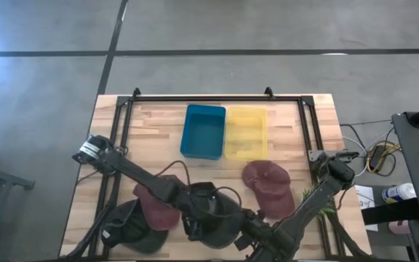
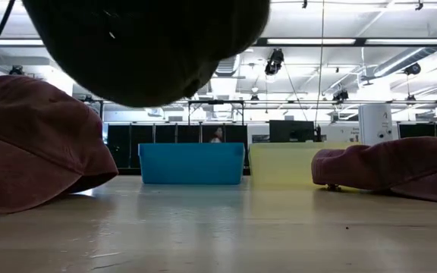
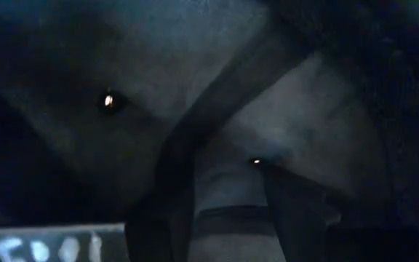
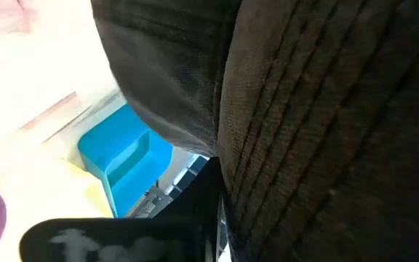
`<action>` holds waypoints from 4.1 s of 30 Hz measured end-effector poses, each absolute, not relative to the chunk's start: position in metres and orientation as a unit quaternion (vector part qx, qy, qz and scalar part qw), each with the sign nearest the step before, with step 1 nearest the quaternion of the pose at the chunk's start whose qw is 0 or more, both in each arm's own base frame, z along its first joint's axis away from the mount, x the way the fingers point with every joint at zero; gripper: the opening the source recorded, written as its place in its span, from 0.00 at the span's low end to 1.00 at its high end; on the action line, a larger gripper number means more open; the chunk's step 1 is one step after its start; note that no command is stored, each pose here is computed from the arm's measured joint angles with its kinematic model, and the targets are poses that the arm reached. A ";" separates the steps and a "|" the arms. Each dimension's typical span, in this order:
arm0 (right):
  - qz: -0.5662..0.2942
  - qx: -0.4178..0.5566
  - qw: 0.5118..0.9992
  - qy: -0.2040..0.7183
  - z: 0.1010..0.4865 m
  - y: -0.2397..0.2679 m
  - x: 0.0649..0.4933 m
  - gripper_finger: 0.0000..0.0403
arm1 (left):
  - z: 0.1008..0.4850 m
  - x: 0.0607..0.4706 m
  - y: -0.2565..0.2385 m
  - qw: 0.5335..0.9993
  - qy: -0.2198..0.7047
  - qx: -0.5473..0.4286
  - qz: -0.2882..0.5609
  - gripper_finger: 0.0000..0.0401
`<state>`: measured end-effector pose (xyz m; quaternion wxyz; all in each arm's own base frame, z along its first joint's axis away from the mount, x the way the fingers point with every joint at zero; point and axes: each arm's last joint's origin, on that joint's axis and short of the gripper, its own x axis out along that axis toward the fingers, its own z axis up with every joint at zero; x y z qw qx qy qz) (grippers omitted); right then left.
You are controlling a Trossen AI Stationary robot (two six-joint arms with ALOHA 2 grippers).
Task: Pick & Place hat
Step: Put the right black cap into the yellow bin
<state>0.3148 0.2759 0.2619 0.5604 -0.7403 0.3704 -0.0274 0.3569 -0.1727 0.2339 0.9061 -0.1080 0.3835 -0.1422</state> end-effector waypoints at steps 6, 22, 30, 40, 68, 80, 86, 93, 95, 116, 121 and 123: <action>-0.039 -0.724 0.579 0.373 0.249 0.281 0.317 0.06 | 0.288 0.334 -0.167 0.928 0.334 -0.107 -0.123 0.40; -0.044 -0.741 0.567 0.357 0.244 0.295 0.304 0.06 | 0.307 0.228 -0.105 0.886 0.457 -0.021 0.077 0.40; -0.047 -0.746 0.567 0.347 0.245 0.300 0.299 0.06 | 0.269 0.234 -0.107 0.904 0.416 -0.098 0.008 0.40; -0.061 -0.726 0.587 0.352 0.245 0.295 0.304 0.06 | 0.285 0.266 -0.129 0.937 0.270 -0.199 -0.098 0.40; -0.082 -0.683 0.626 0.368 0.239 0.272 0.338 0.06 | 0.296 0.334 -0.172 0.922 0.374 0.011 -0.100 0.40; -0.087 -0.687 0.621 0.367 0.238 0.272 0.338 0.06 | 0.318 0.303 -0.157 0.886 0.458 -0.007 -0.065 0.40; -0.140 -0.663 0.647 0.350 0.240 0.272 0.336 0.06 | 0.340 0.265 -0.143 0.864 0.503 0.013 0.022 0.40; -0.233 -0.633 0.673 0.303 0.243 0.273 0.329 0.06 | 0.369 0.227 -0.142 0.908 0.402 0.004 0.116 0.40; -0.253 -0.605 0.698 0.289 0.242 0.273 0.328 0.06 | 0.375 0.218 -0.145 0.920 0.370 0.014 0.130 0.40; -0.448 -0.154 0.859 0.196 0.228 0.202 0.329 0.06 | 0.377 0.176 -0.142 0.907 0.331 0.141 0.221 0.40; -0.505 -0.031 0.851 0.140 0.223 0.178 0.333 0.06 | 0.373 0.178 -0.140 0.906 0.300 0.160 0.252 0.40; -0.530 0.048 0.839 0.111 0.220 0.169 0.335 0.06 | 0.368 0.181 -0.138 0.903 0.294 0.168 0.266 0.40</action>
